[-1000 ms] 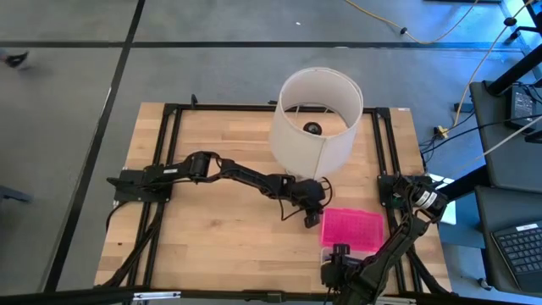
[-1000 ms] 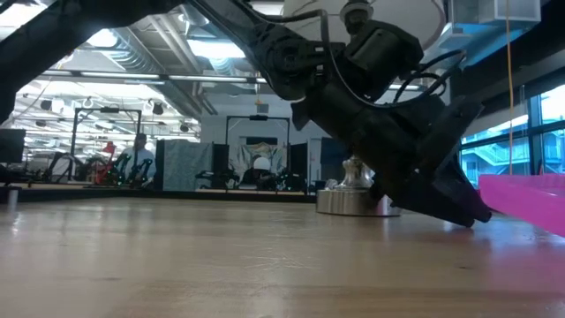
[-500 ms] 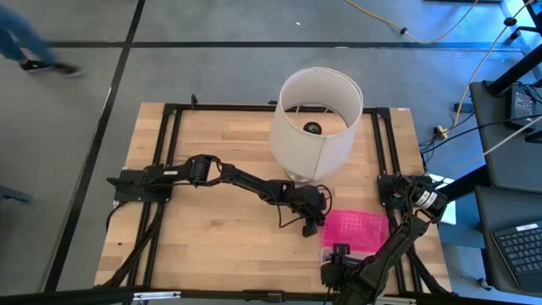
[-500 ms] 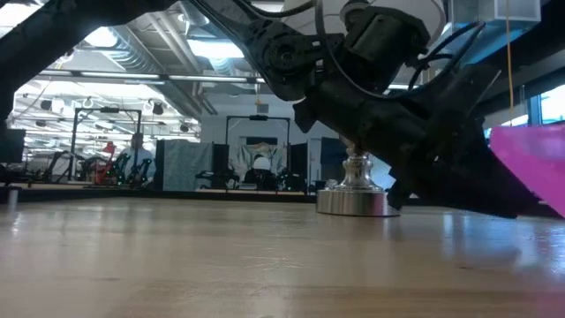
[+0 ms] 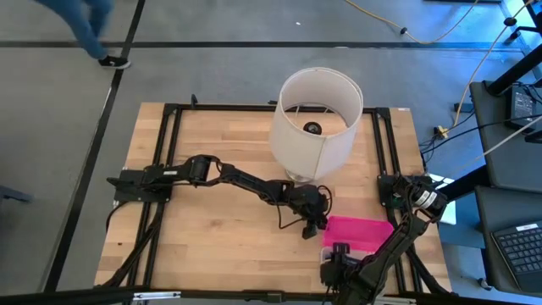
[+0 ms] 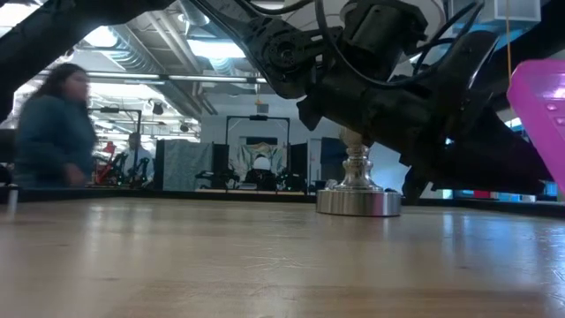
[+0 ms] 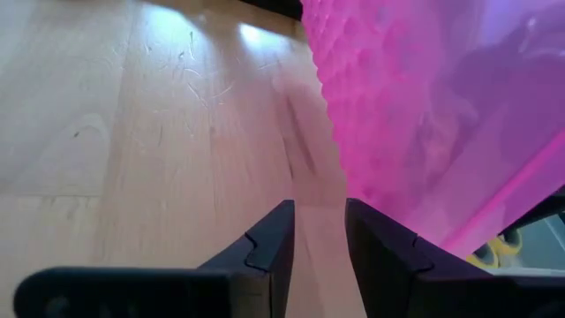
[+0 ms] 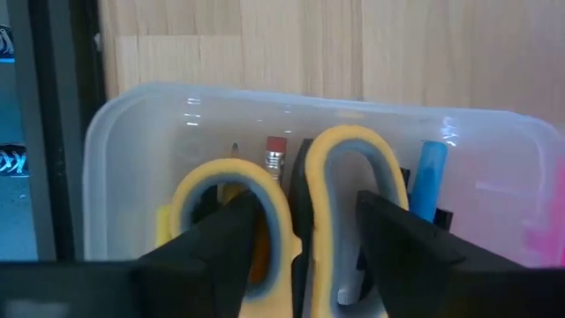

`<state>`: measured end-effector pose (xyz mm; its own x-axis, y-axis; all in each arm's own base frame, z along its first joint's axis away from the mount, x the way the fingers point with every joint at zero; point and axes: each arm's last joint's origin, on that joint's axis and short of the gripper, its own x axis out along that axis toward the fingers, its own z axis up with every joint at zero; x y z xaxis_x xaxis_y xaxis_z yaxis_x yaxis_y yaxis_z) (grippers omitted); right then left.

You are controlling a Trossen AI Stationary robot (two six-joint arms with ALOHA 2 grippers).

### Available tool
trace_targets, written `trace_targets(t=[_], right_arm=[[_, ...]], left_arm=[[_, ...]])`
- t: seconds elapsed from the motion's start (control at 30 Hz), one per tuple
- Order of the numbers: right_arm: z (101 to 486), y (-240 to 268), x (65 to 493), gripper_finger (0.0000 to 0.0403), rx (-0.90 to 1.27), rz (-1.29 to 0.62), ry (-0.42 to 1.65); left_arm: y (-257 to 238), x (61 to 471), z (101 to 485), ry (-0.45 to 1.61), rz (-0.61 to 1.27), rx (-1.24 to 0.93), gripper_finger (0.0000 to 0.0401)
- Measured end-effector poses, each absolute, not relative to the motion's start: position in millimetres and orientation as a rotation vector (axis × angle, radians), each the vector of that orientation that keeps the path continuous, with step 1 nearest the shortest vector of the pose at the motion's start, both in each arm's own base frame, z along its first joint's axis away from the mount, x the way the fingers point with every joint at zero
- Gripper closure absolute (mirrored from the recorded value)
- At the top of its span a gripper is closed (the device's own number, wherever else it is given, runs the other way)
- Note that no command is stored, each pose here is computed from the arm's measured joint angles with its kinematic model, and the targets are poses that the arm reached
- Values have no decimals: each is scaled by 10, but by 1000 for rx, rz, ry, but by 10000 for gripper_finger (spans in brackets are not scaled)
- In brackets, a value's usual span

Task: Pick & place school supplies into a supply box
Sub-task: Put the yellow scissors into the supply box

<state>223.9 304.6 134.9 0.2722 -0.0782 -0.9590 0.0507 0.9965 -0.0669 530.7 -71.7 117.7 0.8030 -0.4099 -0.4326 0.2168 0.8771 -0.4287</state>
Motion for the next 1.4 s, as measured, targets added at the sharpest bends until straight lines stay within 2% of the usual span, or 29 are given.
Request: trace_targets(t=[0.23,0.4,1.4], right_arm=[[1385,3040,2236,137,-30,-111,1311],[1485,3068,2240,115,-55,-116,1339],[1516,3074,2226,114,-13,-141,1356]], left_arm=[[-717,5306,1176,544,-347,-373,304],[-717,5306,1175,545,-346,-372,304],[-712,5325,1223,495,-364,-344,304]])
